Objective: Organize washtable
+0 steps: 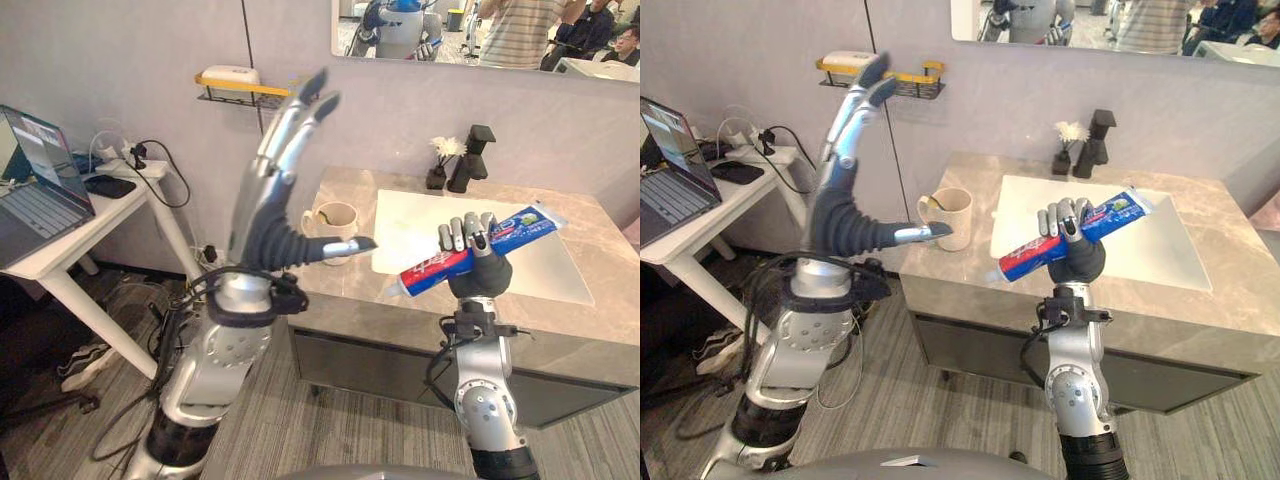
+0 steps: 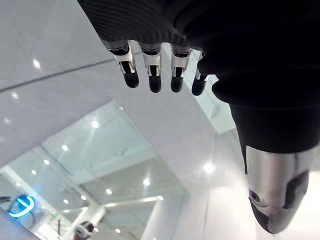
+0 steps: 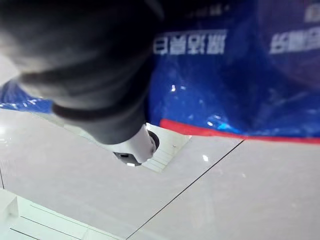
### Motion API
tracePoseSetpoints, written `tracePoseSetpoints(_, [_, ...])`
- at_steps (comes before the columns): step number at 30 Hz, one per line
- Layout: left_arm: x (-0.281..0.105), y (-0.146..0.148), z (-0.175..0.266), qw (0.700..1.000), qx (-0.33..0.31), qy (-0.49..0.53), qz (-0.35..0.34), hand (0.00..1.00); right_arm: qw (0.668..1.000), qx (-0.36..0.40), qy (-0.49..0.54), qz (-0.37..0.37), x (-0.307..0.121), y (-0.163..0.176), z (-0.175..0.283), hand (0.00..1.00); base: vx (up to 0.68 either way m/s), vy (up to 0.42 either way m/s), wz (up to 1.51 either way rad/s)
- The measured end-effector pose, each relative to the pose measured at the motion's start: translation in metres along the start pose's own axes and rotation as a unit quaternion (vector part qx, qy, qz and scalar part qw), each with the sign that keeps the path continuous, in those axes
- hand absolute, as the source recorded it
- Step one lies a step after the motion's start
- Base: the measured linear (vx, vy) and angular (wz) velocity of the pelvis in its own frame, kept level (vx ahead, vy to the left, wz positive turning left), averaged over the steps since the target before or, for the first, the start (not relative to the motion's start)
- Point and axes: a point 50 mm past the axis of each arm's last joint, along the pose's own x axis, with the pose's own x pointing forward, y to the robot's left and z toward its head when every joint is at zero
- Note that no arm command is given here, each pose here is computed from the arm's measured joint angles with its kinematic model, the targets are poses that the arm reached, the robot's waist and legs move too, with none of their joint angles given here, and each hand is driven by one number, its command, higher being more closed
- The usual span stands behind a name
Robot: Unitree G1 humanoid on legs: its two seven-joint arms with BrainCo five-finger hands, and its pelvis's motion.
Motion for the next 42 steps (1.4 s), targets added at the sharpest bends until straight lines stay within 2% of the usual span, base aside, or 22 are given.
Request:
tracePoseSetpoints(5, [-0.031,0.036,-0.013,0.993,0.077,0.081,0.048,0.0,0.998,-0.028,-0.053,-0.001,0.004,-0.002,0.025,1.0,0.0,0.0,0.0])
tracePoseSetpoints(10, [-0.079,0.042,-0.043,0.967,0.11,0.228,0.04,0.0,0.993,-0.05,-0.103,-0.003,0.015,-0.004,0.044,1.0,0.0,-0.001,0.01])
tracePoseSetpoints(13, [-0.128,0.031,-0.073,0.926,0.098,0.366,0.004,0.0,0.987,-0.089,-0.133,0.018,0.03,0.003,0.058,1.0,0.0,-0.001,0.01])
tracePoseSetpoints(14, [-0.135,0.029,-0.077,0.919,0.095,0.383,-0.003,0.0,0.986,-0.097,-0.137,0.022,0.033,0.004,0.06,1.0,0.0,-0.003,0.04])
tracePoseSetpoints(15, [-0.164,0.022,-0.087,0.888,0.082,0.451,-0.028,0.0,0.983,-0.107,-0.146,0.036,0.045,0.007,0.064,1.0,0.0,-0.004,0.04])
tracePoseSetpoints(17, [-0.187,0.013,-0.094,0.861,0.053,0.503,-0.041,0.0,0.98,-0.12,-0.151,0.044,0.056,0.009,0.068,1.0,0.01,-0.004,0.06])
tracePoseSetpoints(19, [-0.223,-0.002,-0.102,0.813,0.017,0.579,-0.061,0.0,0.977,-0.15,-0.144,0.056,0.073,0.013,0.068,1.0,0.04,-0.001,0.08])
tracePoseSetpoints(20, [-0.232,-0.005,-0.103,0.8,0.011,0.596,-0.064,0.0,0.976,-0.156,-0.14,0.059,0.077,0.014,0.067,1.0,0.06,0.002,0.07])
tracePoseSetpoints(23, [-0.274,-0.021,-0.101,0.735,-0.026,0.673,-0.078,0.0,0.975,-0.18,-0.102,0.079,0.1,0.02,0.054,1.0,0.08,0.003,0.04])
tracePoseSetpoints(25, [-0.29,-0.025,-0.099,0.707,-0.04,0.701,-0.083,0.0,0.975,-0.186,-0.081,0.091,0.109,0.026,0.047,1.0,0.08,0.001,0.03])
tracePoseSetpoints(27, [-0.314,-0.03,-0.098,0.661,-0.05,0.743,-0.089,0.0,0.969,-0.21,-0.056,0.116,0.12,0.038,0.036,1.0,0.07,0.003,0.02])
tracePoseSetpoints(29, [-0.326,-0.032,-0.095,0.635,-0.055,0.765,-0.091,0.0,0.965,-0.22,-0.037,0.136,0.127,0.047,0.027,1.0,0.02,0.003,0.01])
tracePoseSetpoints(32, [-0.334,-0.032,-0.092,0.621,-0.056,0.776,-0.095,0.0,0.956,-0.234,-0.026,0.173,0.132,0.064,0.018,1.0,0.0,0.0,0.0])
tracePoseSetpoints(36, [-0.353,-0.031,-0.087,0.586,-0.055,0.801,-0.108,0.0,0.946,-0.253,-0.012,0.201,0.14,0.078,0.008,1.0,-0.05,-0.001,0.01])
tracePoseSetpoints(38, [-0.359,-0.029,-0.084,0.571,-0.059,0.813,-0.099,0.0,0.943,-0.261,-0.007,0.205,0.141,0.079,0.007,1.0,-0.05,-0.005,0.04])
tracePoseSetpoints(40, [-0.371,-0.024,-0.08,0.543,-0.06,0.834,-0.082,0.0,0.939,-0.27,0.002,0.212,0.139,0.08,0.003,1.0,-0.02,-0.008,0.02])
tracePoseSetpoints(42, [-0.376,-0.022,-0.078,0.532,-0.058,0.841,-0.082,0.0,0.935,-0.282,0.004,0.215,0.139,0.08,0.003,1.0,0.0,0.0,0.0])
